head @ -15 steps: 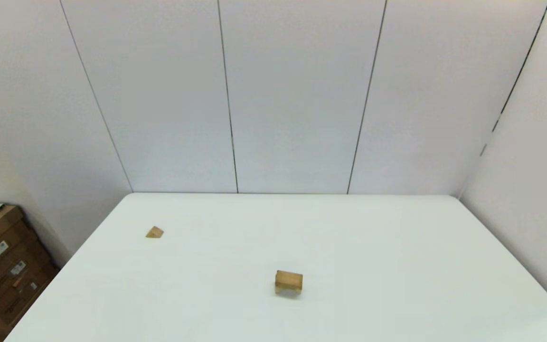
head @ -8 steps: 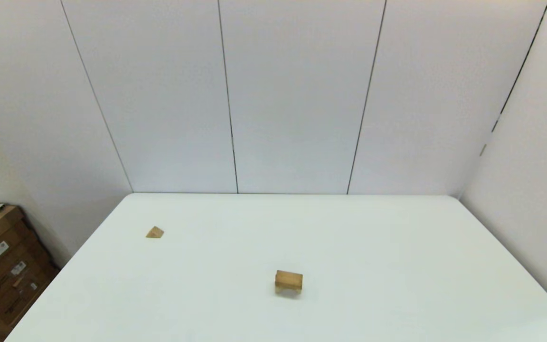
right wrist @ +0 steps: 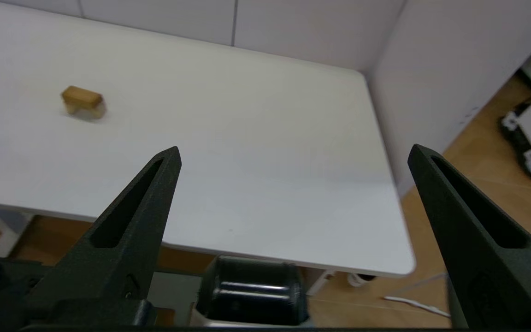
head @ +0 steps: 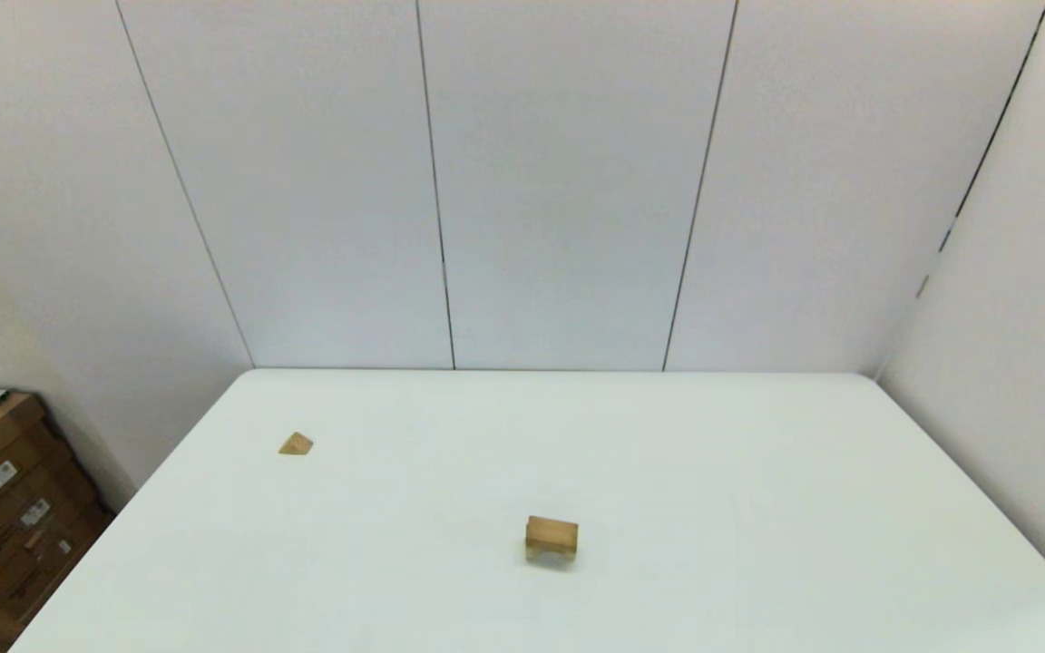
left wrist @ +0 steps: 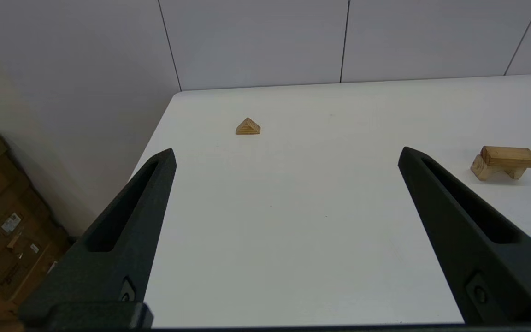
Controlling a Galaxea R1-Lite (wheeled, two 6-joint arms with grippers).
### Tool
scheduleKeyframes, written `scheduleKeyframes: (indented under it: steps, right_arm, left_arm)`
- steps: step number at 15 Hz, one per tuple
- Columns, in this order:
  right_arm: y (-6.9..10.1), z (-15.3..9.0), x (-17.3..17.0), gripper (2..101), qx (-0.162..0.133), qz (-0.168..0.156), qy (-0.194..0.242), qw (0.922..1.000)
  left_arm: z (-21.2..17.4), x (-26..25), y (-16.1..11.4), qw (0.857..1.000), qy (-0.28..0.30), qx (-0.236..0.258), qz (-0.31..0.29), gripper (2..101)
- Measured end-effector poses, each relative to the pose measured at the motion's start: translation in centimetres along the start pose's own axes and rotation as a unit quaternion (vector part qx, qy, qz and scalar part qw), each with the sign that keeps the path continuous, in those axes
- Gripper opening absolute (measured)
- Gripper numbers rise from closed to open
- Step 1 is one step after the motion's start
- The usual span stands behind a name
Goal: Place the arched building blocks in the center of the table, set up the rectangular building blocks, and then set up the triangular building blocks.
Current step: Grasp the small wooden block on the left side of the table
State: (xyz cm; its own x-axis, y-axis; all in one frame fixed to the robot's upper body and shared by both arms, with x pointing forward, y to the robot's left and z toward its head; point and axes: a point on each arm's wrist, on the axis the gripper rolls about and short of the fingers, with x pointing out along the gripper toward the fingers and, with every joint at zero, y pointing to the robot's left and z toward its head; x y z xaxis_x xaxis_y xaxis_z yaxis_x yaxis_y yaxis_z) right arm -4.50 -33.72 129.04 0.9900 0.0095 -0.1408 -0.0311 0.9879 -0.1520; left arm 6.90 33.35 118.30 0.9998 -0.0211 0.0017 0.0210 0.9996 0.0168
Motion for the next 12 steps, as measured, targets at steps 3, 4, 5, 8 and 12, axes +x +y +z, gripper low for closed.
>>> scheduleKeyframes:
  steps: [3,4,5,8,12]
  right_arm:
    - [0.2,-1.2,0.9,97.1,0.052,0.0,-0.017,0.9985]
    - [0.3,-1.5,1.6,97.1,0.054,0.0,-0.019,0.9984]
    - [0.3,-2.0,2.7,97.1,0.054,-0.001,-0.019,0.9984]
    - [0.6,-4.2,7.3,97.2,0.047,0.0,-0.023,0.9986]
    - [1.2,-7.5,11.9,97.3,0.023,-0.006,-0.078,0.9967]
  left_arm:
    - [0.0,0.0,0.0,1.0,0.0,0.0,0.0,97.8]
    - [0.0,0.0,0.0,1.0,0.0,0.0,0.0,97.8]
    - [0.0,0.0,0.0,1.0,0.0,0.0,0.0,97.8]
    - [0.0,0.0,0.0,1.0,0.0,0.0,0.0,97.8]
    - [0.0,0.0,0.0,1.0,0.0,0.0,0.0,97.8]
